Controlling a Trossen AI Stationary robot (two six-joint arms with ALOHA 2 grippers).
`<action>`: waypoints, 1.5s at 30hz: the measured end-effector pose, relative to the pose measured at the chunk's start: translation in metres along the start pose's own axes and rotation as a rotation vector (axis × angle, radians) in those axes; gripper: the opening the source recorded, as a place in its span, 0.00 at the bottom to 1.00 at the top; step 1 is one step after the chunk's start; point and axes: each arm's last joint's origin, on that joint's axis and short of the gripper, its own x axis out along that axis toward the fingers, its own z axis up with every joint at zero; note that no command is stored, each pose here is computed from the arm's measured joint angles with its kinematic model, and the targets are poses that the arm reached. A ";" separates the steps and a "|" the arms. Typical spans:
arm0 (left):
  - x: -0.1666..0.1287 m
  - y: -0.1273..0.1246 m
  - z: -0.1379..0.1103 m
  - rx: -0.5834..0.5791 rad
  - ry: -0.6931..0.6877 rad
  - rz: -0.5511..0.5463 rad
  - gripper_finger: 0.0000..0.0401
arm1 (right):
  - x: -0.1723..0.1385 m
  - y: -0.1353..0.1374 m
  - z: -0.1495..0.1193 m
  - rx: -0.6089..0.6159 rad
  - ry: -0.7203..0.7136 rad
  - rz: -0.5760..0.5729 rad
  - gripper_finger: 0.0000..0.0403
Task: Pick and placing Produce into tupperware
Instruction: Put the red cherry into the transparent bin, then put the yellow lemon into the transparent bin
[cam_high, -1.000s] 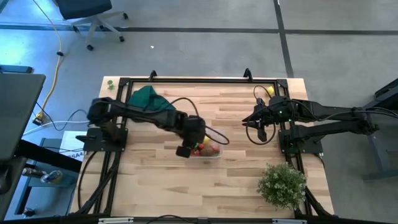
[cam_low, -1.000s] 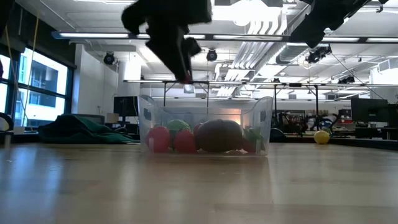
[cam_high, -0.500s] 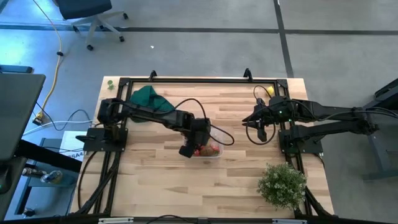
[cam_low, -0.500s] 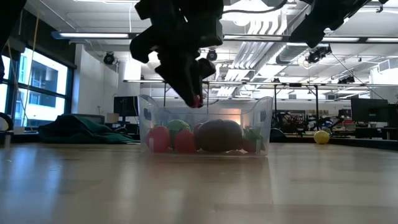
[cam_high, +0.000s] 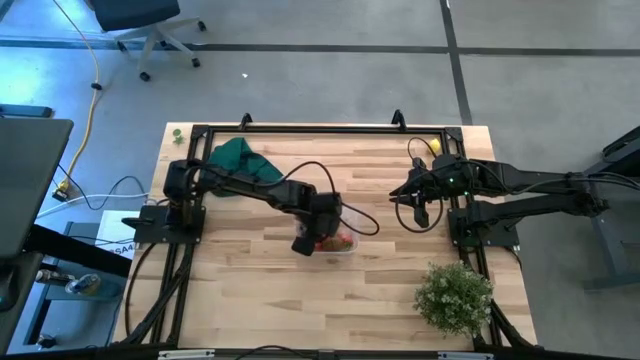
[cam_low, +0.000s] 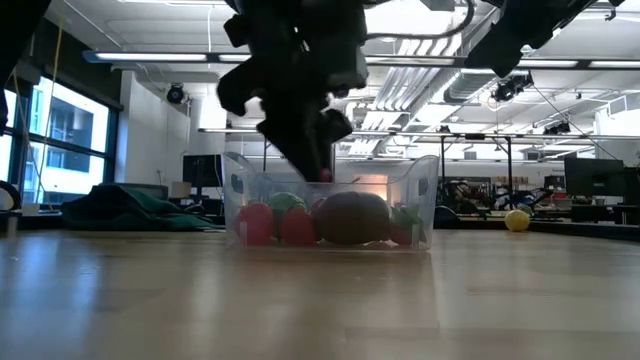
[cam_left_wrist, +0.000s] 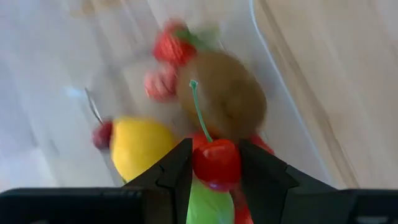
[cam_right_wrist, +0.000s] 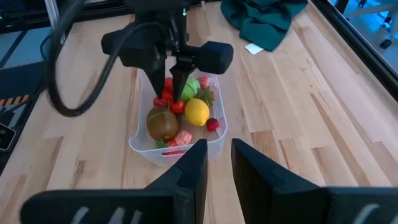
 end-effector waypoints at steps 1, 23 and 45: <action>0.001 0.001 0.002 -0.001 -0.016 0.006 0.28 | 0.000 0.000 0.000 0.000 0.000 0.000 0.15; -0.005 0.003 0.004 -0.022 -0.003 -0.045 0.49 | 0.000 0.000 0.000 0.000 0.000 0.000 0.15; -0.187 0.046 0.019 -0.029 -0.110 0.152 0.48 | 0.000 0.000 0.000 0.000 0.000 0.000 0.15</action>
